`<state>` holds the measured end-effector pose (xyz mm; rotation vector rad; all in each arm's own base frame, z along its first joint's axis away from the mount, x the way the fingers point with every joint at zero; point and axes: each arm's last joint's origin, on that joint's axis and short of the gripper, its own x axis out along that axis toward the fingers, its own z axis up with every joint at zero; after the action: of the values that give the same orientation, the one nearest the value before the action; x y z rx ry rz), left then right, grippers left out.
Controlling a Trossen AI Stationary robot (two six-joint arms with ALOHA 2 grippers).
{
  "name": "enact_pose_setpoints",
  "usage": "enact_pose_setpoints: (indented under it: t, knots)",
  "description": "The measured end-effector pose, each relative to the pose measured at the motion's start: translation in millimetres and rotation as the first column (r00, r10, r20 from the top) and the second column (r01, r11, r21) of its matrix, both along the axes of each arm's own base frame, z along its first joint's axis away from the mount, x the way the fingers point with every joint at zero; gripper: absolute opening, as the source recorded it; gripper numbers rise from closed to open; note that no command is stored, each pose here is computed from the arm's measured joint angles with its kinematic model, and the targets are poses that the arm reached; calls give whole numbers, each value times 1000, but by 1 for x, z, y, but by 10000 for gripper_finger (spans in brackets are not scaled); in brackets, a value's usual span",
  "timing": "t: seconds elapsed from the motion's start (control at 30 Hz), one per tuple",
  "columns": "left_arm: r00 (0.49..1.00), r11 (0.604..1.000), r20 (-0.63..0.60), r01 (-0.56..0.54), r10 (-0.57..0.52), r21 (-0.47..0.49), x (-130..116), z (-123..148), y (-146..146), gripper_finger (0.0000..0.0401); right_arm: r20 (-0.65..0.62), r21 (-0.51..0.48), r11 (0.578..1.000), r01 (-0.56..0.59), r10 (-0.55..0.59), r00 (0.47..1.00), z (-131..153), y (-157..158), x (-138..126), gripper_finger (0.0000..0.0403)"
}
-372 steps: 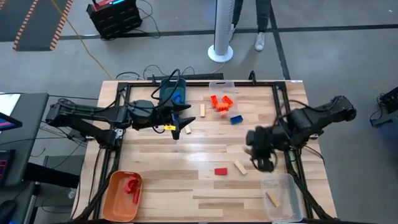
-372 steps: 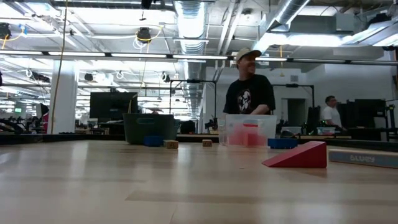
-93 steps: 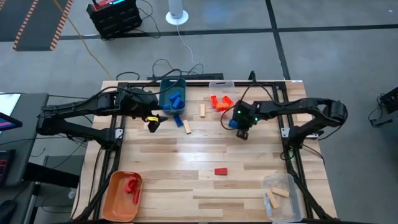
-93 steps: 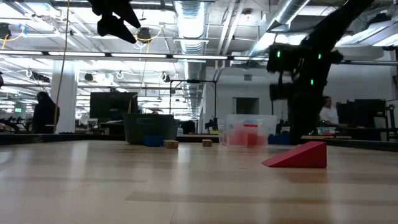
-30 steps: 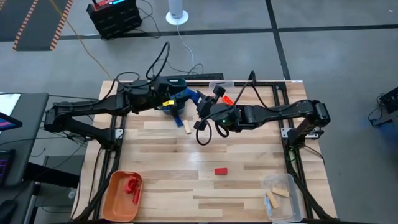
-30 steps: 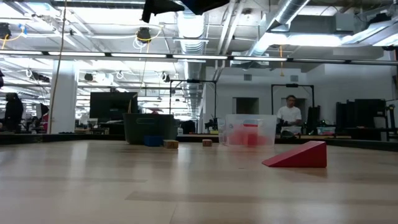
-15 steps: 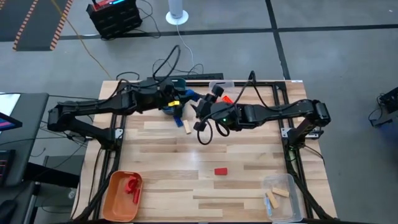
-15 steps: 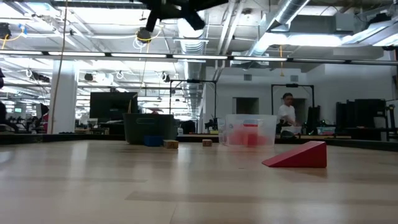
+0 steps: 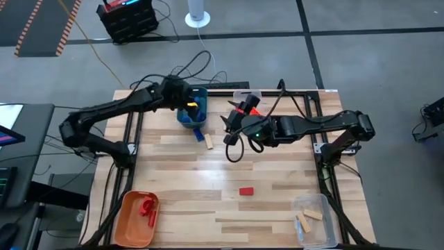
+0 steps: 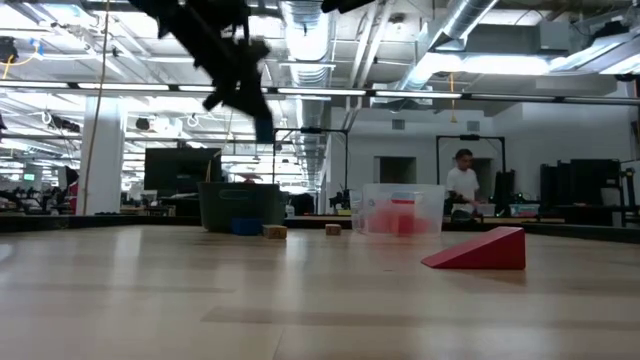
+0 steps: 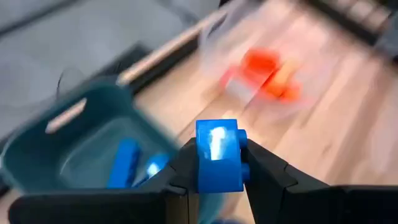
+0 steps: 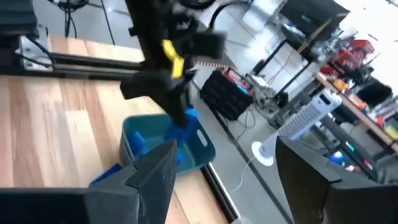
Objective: Sort blocks
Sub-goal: Put the blue game piece into the dark blue bin, then put the brown block into the bottom transparent bin
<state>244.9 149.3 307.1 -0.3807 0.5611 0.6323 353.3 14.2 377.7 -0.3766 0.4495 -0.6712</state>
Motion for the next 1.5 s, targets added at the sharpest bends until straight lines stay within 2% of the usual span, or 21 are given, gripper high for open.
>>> enact_pose_setpoints:
  t: [0.27,0.37,0.53,0.63,0.87,1.03,1.2,1.33,1.5]
  knots:
    - [974,990,-219,-82,54,-118,-10,-50,51,95,37,130,990,48,-53,998,-5,4,-7,260]
    - [958,982,-286,-80,28,-172,-10,-70,60,95,46,160,986,42,-50,998,-7,8,-8,260]
    - [949,957,-315,-75,-18,-280,-6,-90,64,109,36,162,986,31,-38,999,-8,13,-8,260]
    - [952,959,-306,-69,-20,-277,-3,-90,63,140,19,161,986,35,-39,999,-9,13,-9,260]
    - [965,969,-261,-43,-22,-243,3,-61,58,219,-12,186,981,56,-54,998,-10,13,-17,260]
    - [977,978,-199,32,-74,-207,30,-37,29,230,98,261,963,73,-101,990,18,6,-49,256]
    - [995,988,-94,30,-45,-154,73,-26,-1,230,83,258,961,97,-122,989,31,-3,-74,249]
    - [996,988,-79,-39,27,-150,105,-32,-9,226,70,259,962,89,-110,991,35,-3,-83,244]
    - [991,974,-109,-100,79,-204,137,-55,-4,210,15,263,964,49,-55,998,28,8,-81,238]
